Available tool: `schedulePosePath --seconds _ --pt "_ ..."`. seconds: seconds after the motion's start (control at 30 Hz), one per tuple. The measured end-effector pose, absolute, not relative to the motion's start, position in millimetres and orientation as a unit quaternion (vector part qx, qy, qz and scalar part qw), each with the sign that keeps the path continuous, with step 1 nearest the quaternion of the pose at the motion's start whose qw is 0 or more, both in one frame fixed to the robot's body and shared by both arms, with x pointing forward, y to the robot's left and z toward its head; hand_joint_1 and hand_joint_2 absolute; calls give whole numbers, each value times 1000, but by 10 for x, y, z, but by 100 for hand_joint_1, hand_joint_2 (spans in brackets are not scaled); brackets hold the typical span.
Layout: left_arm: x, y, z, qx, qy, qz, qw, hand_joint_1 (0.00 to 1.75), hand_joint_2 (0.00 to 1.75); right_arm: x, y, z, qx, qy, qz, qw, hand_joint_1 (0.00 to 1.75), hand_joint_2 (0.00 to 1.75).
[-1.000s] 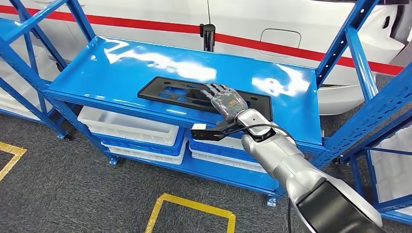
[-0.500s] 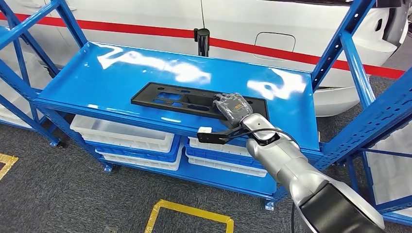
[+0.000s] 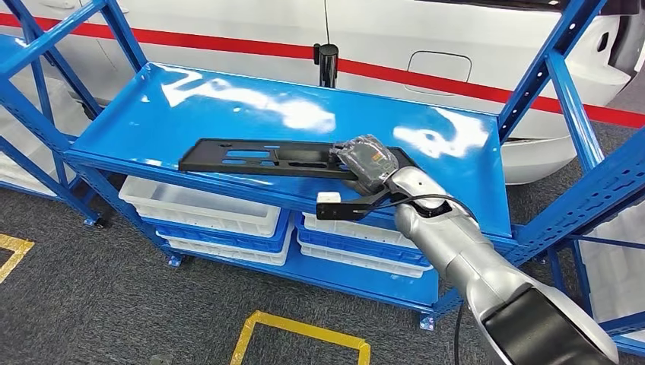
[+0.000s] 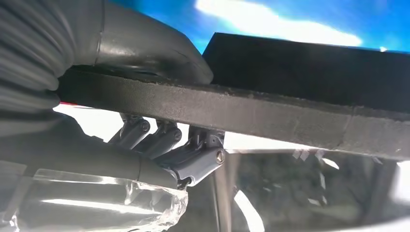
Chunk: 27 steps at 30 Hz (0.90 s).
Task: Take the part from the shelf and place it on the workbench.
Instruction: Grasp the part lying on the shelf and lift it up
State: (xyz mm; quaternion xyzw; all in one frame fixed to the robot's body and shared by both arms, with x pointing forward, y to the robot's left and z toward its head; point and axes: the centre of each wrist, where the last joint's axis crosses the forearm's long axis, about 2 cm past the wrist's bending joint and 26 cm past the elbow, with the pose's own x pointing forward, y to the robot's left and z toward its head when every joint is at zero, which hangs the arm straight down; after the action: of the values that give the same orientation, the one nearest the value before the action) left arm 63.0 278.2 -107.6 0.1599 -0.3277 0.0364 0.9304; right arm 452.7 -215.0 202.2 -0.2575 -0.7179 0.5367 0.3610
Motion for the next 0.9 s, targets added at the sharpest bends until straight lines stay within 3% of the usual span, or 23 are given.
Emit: schedulePosePath --seconds 0.2,0.9 --pt "632 2774 -1078 135 -289 27 947 0 175 4376 -2159 2123 -245 -761 497 338 171 175" --pt "662 2753 -1074 123 -296 9 947 0 175 4266 -2319 2064 -286 -745 504 331 171 175"
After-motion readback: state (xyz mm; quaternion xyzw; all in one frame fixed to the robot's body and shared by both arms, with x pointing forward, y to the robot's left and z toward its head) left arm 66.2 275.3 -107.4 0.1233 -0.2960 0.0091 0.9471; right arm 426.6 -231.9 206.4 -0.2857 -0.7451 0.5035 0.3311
